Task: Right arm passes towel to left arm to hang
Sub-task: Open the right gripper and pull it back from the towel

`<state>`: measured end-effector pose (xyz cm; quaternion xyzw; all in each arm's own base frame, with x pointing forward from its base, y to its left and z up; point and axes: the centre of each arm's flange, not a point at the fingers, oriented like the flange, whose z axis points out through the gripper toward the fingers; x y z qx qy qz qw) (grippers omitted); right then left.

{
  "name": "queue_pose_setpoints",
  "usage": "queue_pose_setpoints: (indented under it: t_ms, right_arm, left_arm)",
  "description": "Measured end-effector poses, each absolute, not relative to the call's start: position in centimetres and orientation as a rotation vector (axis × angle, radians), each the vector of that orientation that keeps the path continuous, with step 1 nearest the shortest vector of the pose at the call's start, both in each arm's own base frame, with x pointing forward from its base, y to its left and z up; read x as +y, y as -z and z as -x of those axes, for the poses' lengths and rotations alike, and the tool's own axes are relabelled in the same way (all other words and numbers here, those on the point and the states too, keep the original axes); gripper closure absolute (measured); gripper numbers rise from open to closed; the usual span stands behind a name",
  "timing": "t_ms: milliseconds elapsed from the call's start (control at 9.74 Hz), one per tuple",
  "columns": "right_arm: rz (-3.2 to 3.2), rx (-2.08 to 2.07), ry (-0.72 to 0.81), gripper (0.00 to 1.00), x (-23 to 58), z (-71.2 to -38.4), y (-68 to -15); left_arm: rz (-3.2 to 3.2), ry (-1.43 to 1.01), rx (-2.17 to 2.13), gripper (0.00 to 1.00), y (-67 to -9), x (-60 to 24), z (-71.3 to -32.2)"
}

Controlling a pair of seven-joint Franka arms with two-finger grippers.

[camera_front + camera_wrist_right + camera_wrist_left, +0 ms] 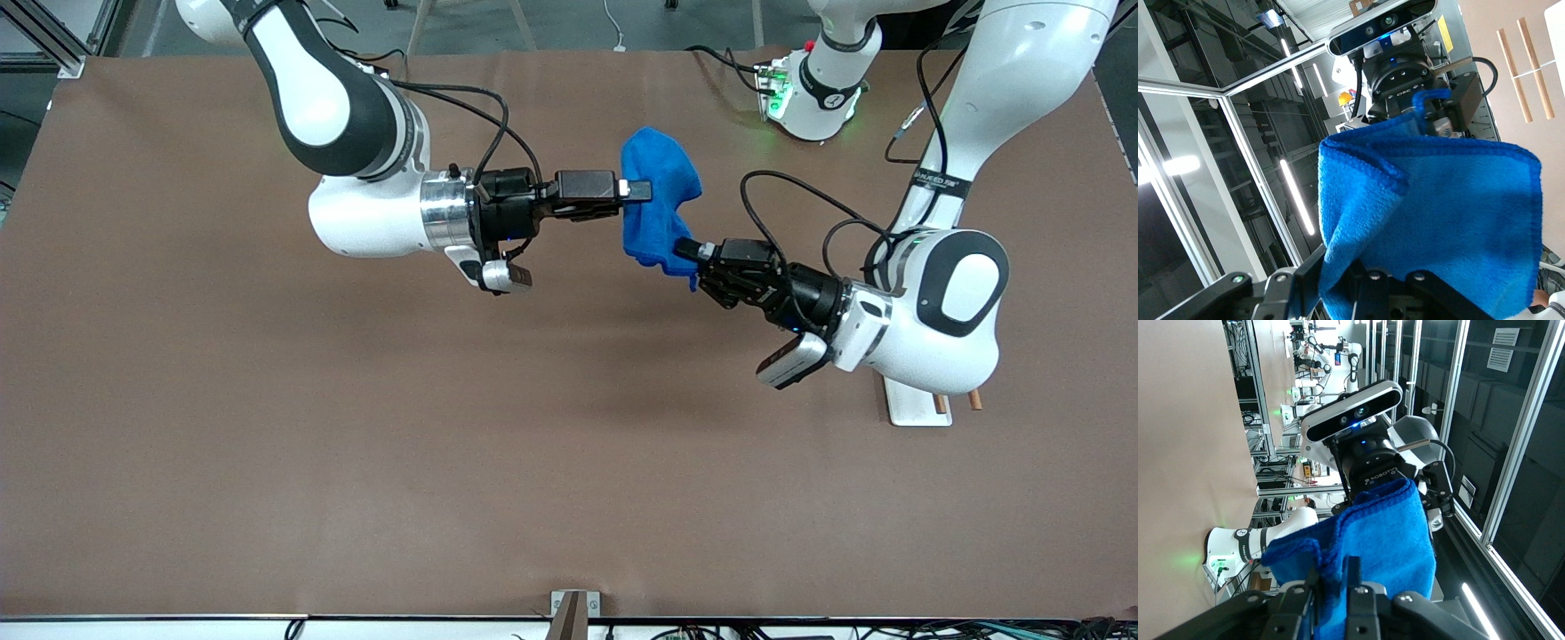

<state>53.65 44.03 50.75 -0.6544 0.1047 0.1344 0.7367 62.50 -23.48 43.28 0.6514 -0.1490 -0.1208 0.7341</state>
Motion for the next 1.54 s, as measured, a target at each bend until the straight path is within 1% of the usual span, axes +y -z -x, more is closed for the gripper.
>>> queue_pose_setpoints:
  t_ms: [103,205,411,616,719,924,1232,1541]
  right_arm:
    - [1.437,0.230,-0.295,0.87,44.0,-53.7,-50.7]
    - [1.437,0.230,-0.295,0.85,44.0,-53.7,-50.7]
    - [1.437,0.232,-0.296,0.72,44.0,-53.7,-50.7]
    - [1.438,0.236,-0.290,0.44,43.9,-53.8,-50.7]
    - [1.441,0.243,-0.282,0.28,43.6,-54.0,-50.6]
    - [1.467,0.236,-0.261,0.00,43.0,-54.5,-50.5]
    - [1.602,0.189,-0.202,0.00,42.0,-55.0,-49.6]
    - [1.839,0.081,-0.117,0.00,38.6,-56.8,-48.0]
  left_arm:
    - [-1.432,0.263,-0.329,0.95,-43.4,-23.4,-62.6]
    - [-1.433,0.258,-0.332,0.95,-43.6,-23.3,-62.7]
    - [-1.457,0.253,-0.352,0.95,-43.9,-23.1,-62.8]
    - [-1.495,0.247,-0.384,0.95,-44.4,-22.7,-63.0]
    - [-1.511,0.247,-0.390,0.95,-44.6,-22.5,-63.2]
    - [-1.532,0.263,-0.378,0.95,-45.0,-22.3,-63.4]
    - [-1.651,0.304,-0.380,0.95,-45.6,-21.0,-63.9]
    - [-1.816,0.336,-0.373,0.95,-47.3,-19.0,-64.5]
